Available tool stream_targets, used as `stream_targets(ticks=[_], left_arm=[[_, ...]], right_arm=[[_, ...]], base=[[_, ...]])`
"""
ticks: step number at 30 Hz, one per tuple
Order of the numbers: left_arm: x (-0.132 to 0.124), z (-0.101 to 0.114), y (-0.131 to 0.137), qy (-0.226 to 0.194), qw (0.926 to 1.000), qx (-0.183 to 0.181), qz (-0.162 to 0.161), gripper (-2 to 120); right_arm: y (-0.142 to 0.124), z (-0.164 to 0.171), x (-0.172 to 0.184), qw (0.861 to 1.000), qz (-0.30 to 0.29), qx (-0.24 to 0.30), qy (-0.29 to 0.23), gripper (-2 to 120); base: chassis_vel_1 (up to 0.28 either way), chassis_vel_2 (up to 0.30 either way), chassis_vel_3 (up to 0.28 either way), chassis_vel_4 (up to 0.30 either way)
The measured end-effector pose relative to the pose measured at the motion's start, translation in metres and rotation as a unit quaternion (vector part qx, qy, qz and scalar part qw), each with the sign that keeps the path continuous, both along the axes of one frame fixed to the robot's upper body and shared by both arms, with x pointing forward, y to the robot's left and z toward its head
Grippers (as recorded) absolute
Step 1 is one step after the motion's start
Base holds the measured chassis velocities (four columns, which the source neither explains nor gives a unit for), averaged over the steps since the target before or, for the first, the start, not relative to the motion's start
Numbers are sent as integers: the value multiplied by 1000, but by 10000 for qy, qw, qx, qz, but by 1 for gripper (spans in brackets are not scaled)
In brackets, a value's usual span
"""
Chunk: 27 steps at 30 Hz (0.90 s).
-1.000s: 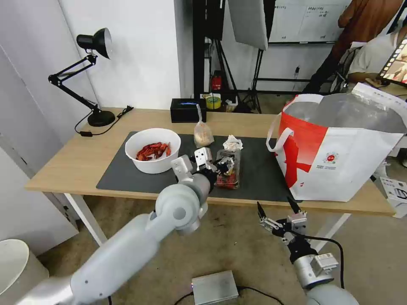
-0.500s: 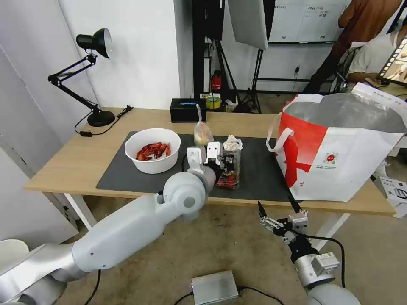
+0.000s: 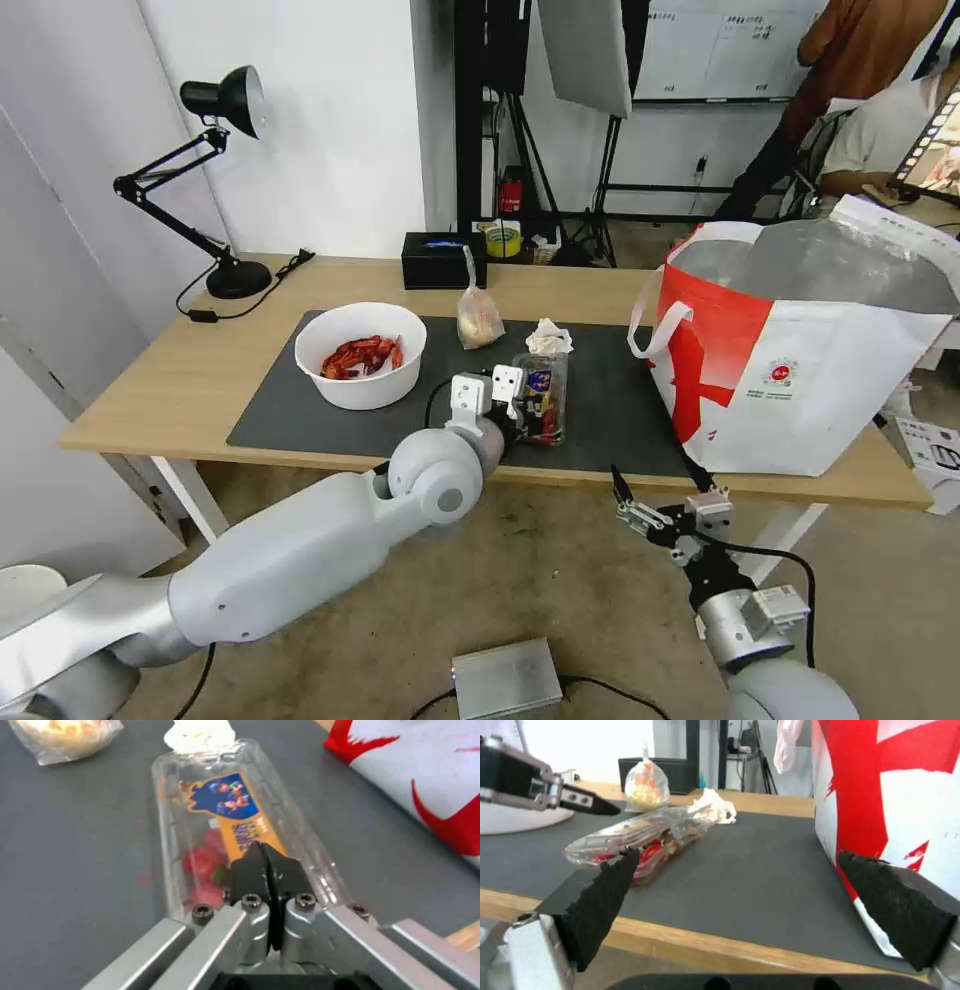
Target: Pick up the trash from the table and place it into the takeout bag.
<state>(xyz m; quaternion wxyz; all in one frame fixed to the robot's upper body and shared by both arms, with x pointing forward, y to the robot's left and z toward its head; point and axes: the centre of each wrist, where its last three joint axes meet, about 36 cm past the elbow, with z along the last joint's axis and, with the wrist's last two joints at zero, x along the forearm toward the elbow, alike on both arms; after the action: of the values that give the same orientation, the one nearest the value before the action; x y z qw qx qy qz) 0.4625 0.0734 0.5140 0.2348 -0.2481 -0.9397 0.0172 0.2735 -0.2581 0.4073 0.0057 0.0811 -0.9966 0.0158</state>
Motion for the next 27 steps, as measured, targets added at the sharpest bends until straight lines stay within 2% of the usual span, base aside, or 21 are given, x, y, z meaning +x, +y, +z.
stream_targets(ticks=[7,15,17,19,24,27], left_arm=[[-3,-3,1,26,9999,99,-57,0],[-6,-6,0,65,9999,118,-67,0],[-7,-7,0,69,9999,134,-64,0],[-8,-8,0,77,9998,166,-61,0],[-9,-9,0,81,9998,192,-41,0],[-10,-10,0,90,9997,218,-18,0]], right_arm=[[-2,11,6,9998,-67,197,23,100],[-1,43,14,9944,-187,988,310,100],[1,52,17,9915,-229,1210,418,100],[1,67,24,9834,-319,1653,675,100],[1,72,28,9798,-351,1814,762,100],[0,85,35,9697,-430,2190,994,100]], base=[[0,0,0,0],[0,0,0,0],[0,0,0,0],[0,0,0,0],[0,0,0,0],[0,0,0,0]])
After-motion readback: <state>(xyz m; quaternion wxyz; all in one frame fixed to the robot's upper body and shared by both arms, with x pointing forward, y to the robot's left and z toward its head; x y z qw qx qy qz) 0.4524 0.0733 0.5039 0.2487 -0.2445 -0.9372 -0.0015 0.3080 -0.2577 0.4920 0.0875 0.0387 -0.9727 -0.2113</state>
